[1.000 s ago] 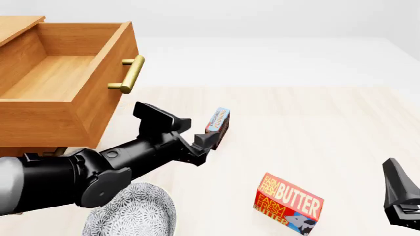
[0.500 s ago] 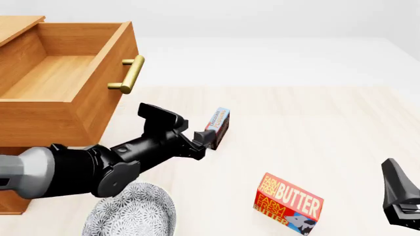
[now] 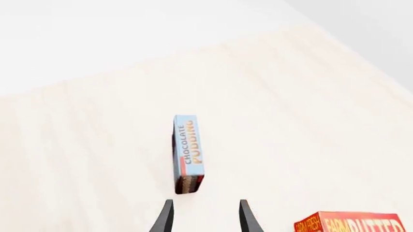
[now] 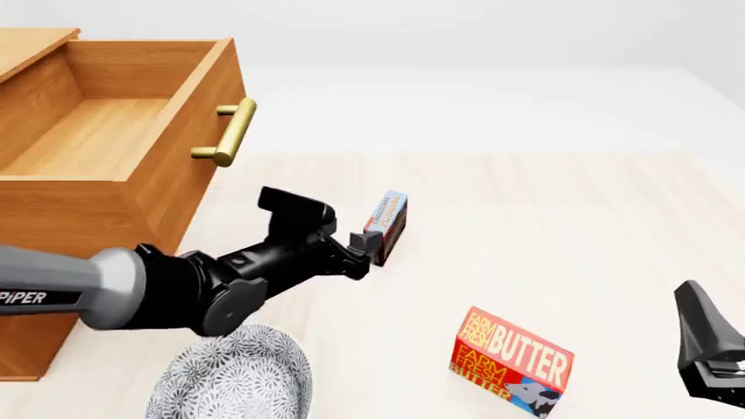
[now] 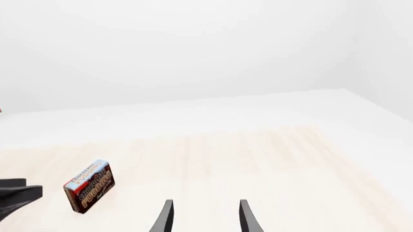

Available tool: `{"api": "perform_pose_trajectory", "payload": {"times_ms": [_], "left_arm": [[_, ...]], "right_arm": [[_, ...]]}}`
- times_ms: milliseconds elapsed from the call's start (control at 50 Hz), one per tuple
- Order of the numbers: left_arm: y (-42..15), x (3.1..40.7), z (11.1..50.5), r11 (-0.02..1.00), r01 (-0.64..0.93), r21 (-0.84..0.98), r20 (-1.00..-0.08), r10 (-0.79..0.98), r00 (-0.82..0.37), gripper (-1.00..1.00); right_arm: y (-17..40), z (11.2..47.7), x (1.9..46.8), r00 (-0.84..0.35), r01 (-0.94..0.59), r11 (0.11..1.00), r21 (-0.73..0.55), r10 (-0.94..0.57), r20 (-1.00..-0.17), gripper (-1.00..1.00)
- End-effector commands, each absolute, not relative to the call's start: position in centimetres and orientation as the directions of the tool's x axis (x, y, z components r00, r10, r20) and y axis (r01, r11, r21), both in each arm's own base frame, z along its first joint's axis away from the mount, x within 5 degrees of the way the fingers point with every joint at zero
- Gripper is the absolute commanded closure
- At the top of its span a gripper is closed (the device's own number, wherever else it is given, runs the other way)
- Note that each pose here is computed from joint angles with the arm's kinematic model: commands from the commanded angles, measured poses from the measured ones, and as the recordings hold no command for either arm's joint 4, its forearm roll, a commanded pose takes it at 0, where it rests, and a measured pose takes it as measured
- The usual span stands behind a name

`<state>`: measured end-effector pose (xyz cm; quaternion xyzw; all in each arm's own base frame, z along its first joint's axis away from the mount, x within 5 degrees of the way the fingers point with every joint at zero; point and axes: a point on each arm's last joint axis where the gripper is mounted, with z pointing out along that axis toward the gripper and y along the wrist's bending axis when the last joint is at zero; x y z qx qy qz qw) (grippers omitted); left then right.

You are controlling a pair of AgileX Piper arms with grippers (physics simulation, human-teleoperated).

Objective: Put the chocolate pudding in the top drawer of the cabinet and close it.

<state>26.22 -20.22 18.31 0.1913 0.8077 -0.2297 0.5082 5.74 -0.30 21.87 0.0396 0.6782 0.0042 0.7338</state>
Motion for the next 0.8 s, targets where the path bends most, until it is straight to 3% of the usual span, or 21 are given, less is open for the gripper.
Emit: {"api": "perform_pose_trajectory", "payload": {"times_ms": [20, 800], "left_arm": [[-20.4, 27.0, 17.7, 0.829, 0.53, -0.18, -0.903, 0.074, -0.423, -1.0], [-21.2, 29.3, 15.7, 0.841, 0.517, -0.159, -0.893, 0.102, -0.439, -1.0]], "right_arm": [[-0.3, 21.9, 5.8, 0.076, 0.046, 0.997, 0.068, 0.065, -0.995, -1.0], [-0.4, 21.7, 6.4, 0.062, 0.058, 0.996, 0.066, 0.063, -0.996, -1.0]]}}
